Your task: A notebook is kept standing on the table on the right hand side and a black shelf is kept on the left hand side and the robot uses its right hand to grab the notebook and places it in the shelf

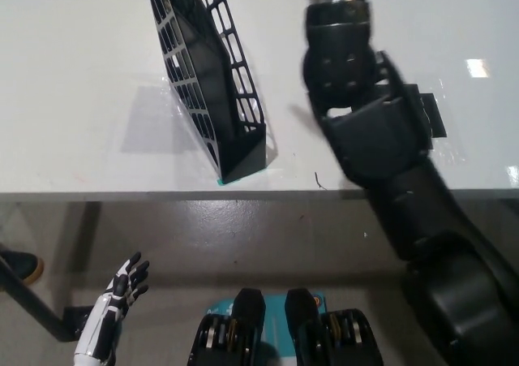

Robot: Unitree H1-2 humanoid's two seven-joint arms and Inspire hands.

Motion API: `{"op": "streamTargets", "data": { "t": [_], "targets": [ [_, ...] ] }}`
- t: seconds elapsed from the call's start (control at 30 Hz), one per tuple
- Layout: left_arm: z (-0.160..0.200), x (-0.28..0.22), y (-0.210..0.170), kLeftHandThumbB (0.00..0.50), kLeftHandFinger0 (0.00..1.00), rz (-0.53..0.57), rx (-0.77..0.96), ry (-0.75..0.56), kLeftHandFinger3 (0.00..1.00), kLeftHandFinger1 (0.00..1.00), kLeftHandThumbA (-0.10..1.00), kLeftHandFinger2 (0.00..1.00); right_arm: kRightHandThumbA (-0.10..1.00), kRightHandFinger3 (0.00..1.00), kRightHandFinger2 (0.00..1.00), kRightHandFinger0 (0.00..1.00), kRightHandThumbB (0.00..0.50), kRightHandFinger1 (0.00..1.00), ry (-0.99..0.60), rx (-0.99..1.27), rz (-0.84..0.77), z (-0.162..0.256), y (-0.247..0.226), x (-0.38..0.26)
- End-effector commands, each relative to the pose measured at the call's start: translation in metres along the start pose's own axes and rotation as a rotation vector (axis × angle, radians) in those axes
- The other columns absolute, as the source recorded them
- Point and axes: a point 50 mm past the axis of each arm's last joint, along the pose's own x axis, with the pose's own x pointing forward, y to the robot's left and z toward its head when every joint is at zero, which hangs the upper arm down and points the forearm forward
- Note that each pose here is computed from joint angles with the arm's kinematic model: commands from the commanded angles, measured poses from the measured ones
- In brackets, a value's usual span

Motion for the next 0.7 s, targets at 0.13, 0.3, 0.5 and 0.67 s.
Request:
{"op": "streamTargets", "data": {
  "t": [0.13, 0.3, 0.5, 0.67],
  "targets": [
    [0.011, 0.005, 0.005, 0.084, 1.00, 0.002, 0.018, -0.052, 1.00, 1.00, 1.00, 1.00, 1.00, 1.00, 1.00, 1.00, 0.487, 1.00, -0.328, -0.107, -0.002, 0.116, -0.115, -0.002],
    [0.009, 0.007, 0.004, 0.079, 1.00, 0.002, 0.031, -0.061, 1.00, 1.00, 1.00, 1.00, 1.00, 1.00, 1.00, 1.00, 0.500, 1.00, -0.327, -0.109, 0.000, 0.122, -0.143, -0.045],
    [0.012, 0.008, 0.003, 0.077, 1.00, 0.001, 0.026, -0.060, 1.00, 1.00, 1.00, 1.00, 1.00, 1.00, 1.00, 1.00, 0.491, 1.00, -0.310, -0.076, -0.003, 0.121, -0.168, -0.121],
    [0.013, 0.008, 0.003, 0.110, 1.00, -0.004, 0.020, -0.056, 1.00, 1.00, 1.00, 1.00, 1.00, 1.00, 1.00, 1.00, 0.449, 1.00, -0.151, -0.059, 0.038, 0.095, -0.165, -0.191]
  ]
}}
